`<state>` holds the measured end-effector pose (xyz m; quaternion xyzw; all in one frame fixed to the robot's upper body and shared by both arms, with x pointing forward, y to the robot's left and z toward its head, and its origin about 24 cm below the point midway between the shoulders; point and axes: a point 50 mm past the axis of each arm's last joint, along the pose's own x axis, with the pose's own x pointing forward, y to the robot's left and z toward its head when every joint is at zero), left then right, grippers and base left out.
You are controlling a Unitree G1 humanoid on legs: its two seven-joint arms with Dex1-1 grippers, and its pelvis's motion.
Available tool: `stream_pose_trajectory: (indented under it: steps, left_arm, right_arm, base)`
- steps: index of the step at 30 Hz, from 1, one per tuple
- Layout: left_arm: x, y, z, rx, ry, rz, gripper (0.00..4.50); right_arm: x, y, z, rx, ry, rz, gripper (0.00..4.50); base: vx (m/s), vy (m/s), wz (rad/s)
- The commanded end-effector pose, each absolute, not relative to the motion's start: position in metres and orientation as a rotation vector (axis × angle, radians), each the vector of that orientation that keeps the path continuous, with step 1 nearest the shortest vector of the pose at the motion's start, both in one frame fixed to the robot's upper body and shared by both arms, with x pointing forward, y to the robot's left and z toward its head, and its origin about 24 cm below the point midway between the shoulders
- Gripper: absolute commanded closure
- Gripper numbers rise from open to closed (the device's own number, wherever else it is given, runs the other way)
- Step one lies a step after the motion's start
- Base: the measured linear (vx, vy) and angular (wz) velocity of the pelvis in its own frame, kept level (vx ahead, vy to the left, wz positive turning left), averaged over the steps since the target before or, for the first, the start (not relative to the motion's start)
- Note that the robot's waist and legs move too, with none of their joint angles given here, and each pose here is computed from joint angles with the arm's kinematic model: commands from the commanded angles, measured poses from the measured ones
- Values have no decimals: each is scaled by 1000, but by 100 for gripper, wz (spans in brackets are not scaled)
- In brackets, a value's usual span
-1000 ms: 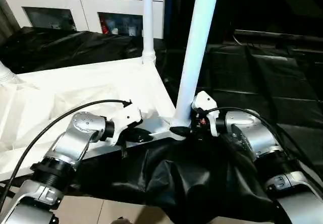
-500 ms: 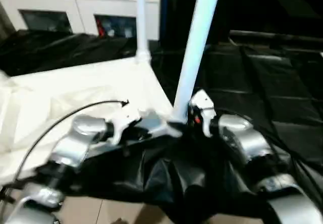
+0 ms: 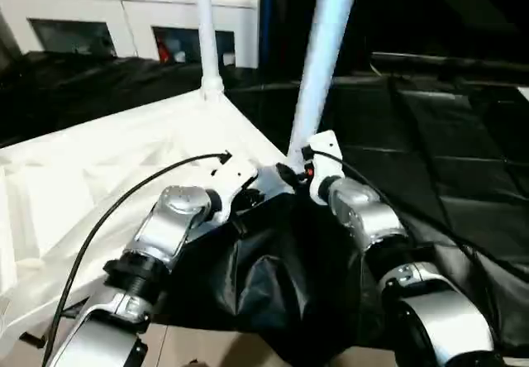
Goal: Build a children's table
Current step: Rotate leg to tighten
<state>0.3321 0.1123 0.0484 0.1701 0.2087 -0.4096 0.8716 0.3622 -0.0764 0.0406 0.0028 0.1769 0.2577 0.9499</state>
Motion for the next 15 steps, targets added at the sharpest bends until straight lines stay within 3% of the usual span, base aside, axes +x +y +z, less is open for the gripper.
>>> stream_pose_trajectory:
  steps: [1,6,13,15]
  left_arm:
    - [336,97,62,369,335,-889,450]
    - [328,103,62,377,331,-979,450]
    - [315,118,64,365,338,-1126,450]
    - [309,127,67,367,337,-1213,450]
  right_arm:
    - [346,-39,28,50,421,694,59]
    - [350,-55,33,27,363,714,44]
    - [346,-88,38,-112,317,878,44]
    - [342,-107,43,-187,300,967,44]
  base:
    - [0,0,0]
    - [0,0,0]
    - [0,0,0]
    - [0,0,0]
